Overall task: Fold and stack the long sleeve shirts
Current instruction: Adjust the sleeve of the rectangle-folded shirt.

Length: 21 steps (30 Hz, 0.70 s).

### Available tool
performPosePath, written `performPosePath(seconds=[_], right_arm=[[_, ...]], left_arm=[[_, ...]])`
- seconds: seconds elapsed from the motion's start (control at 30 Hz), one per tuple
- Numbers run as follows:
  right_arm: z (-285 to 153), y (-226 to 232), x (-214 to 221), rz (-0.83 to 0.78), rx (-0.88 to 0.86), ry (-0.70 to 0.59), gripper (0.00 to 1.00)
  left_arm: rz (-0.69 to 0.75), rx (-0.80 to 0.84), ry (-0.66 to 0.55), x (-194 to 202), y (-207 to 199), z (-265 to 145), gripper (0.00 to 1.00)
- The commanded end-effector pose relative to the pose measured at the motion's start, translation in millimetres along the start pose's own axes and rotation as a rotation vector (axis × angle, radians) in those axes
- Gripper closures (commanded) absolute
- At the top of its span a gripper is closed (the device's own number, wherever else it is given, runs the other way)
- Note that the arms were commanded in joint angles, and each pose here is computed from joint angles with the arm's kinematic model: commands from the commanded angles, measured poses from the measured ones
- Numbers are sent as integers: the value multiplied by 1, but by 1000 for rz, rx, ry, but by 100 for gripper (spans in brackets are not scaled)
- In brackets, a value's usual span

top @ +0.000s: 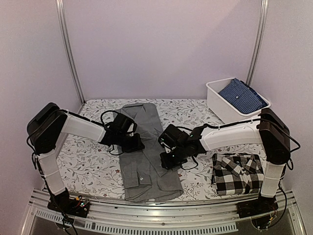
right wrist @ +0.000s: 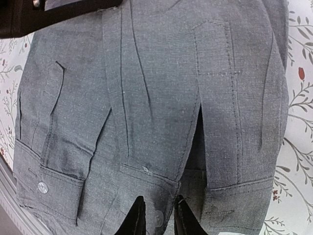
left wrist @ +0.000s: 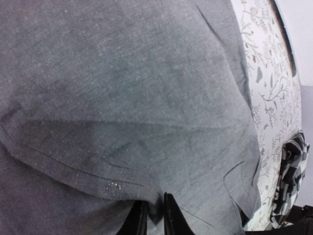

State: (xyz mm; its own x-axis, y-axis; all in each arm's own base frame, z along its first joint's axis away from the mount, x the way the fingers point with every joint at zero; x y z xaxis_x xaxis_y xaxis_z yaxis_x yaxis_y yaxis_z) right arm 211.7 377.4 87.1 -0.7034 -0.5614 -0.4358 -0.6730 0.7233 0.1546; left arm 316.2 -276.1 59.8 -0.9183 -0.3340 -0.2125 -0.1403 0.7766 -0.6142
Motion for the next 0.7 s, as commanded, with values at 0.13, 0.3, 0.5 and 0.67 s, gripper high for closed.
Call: performPosePath(seconds=[0.13, 0.3, 0.5, 0.67], right_arm=[[0, 11, 3, -11, -76, 17, 96], [-9, 18, 2, -20, -129, 24, 100], [-15, 27, 1, -29, -189, 41, 100], [-21, 34, 0, -34, -242, 52, 100]], left_arm=[[47, 56, -18, -4, -21, -11, 100], [65, 35, -7, -3, -20, -22, 100], [71, 20, 6, -1, -13, -34, 100], [74, -8, 29, 2, -1, -40, 100]])
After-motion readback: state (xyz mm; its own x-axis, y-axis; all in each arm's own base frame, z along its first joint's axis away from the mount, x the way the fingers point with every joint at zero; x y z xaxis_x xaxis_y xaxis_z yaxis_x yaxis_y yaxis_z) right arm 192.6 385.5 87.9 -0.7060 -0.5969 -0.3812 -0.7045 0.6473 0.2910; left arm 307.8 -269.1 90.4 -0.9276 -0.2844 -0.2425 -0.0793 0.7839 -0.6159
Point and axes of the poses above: each gripper's point midway between its finger pads, its own z axis out along the fingers, its own y axis along the line the jaws close on, x = y × z, the point moved 5 cm from there along -z, back along the fingers, and after that the axes turned 14 degrees about -z, right-handed, at the moved point
